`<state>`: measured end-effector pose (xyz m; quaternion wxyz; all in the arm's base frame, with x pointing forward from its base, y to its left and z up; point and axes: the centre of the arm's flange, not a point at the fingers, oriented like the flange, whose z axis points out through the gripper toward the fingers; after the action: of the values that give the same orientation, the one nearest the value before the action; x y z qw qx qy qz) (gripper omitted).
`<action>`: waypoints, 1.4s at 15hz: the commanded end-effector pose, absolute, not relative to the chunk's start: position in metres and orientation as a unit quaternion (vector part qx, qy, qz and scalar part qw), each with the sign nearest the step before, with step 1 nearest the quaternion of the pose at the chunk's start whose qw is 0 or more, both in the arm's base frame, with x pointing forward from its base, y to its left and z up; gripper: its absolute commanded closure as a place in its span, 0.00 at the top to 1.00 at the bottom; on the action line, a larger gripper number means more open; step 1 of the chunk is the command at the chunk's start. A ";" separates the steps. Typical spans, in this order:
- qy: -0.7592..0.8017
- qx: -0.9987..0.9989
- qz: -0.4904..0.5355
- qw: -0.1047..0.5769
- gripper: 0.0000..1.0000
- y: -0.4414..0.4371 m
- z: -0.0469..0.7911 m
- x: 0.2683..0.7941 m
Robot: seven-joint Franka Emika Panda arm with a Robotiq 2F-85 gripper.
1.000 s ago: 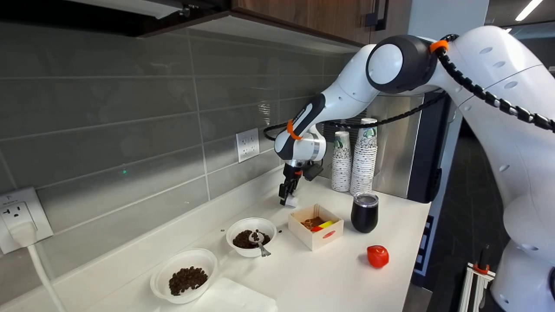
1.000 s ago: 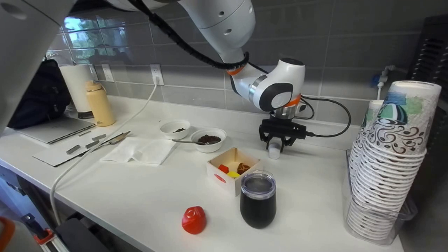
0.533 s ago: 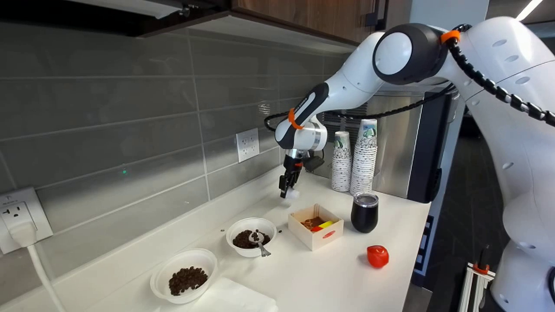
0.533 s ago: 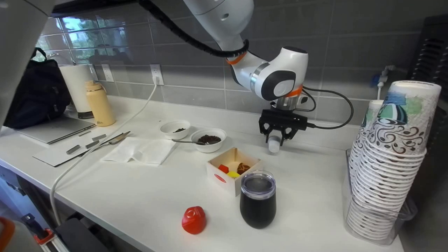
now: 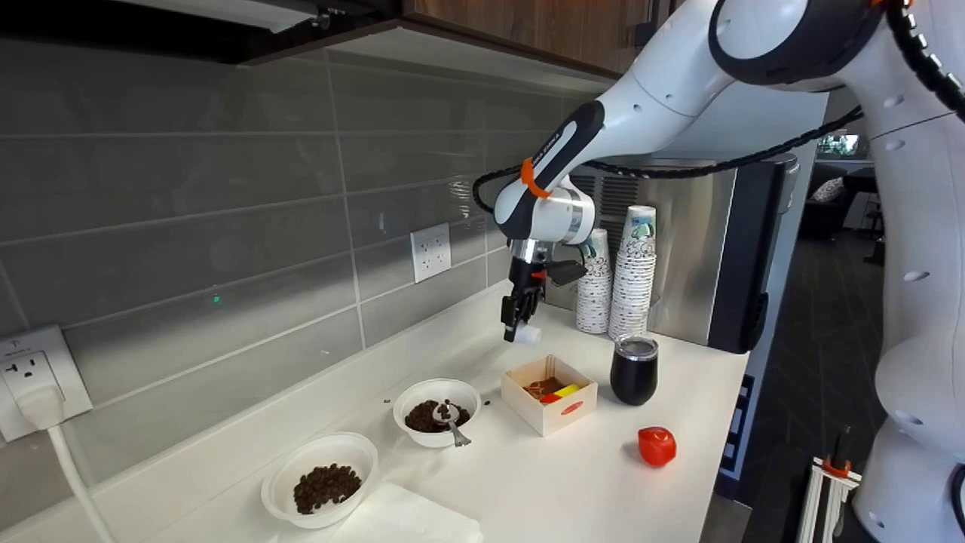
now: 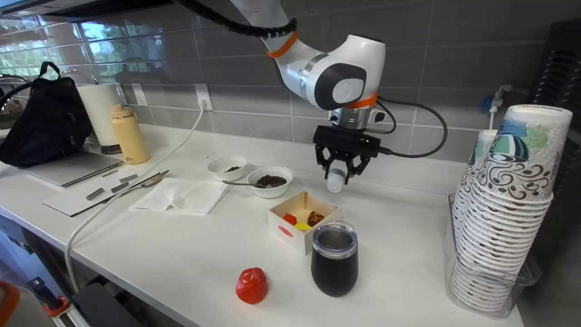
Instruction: Pick up the coffee pod from the counter and put it in the box.
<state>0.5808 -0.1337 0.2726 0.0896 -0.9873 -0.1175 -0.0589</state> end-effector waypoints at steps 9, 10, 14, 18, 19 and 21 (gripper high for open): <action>-0.096 -0.988 -0.039 0.113 0.29 -0.087 0.267 0.456; -0.093 -0.988 -0.049 0.113 0.29 -0.086 0.264 0.457; -0.088 -0.987 -0.077 0.115 0.29 -0.082 0.259 0.461; -0.091 -0.984 -0.094 0.121 0.87 -0.080 0.258 0.457; -0.090 -0.984 -0.098 0.122 0.93 -0.080 0.259 0.455; -0.089 -0.983 -0.100 0.126 1.00 -0.081 0.263 0.452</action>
<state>0.4656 -0.0800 0.2561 0.1220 -0.9855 -0.0868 -0.0804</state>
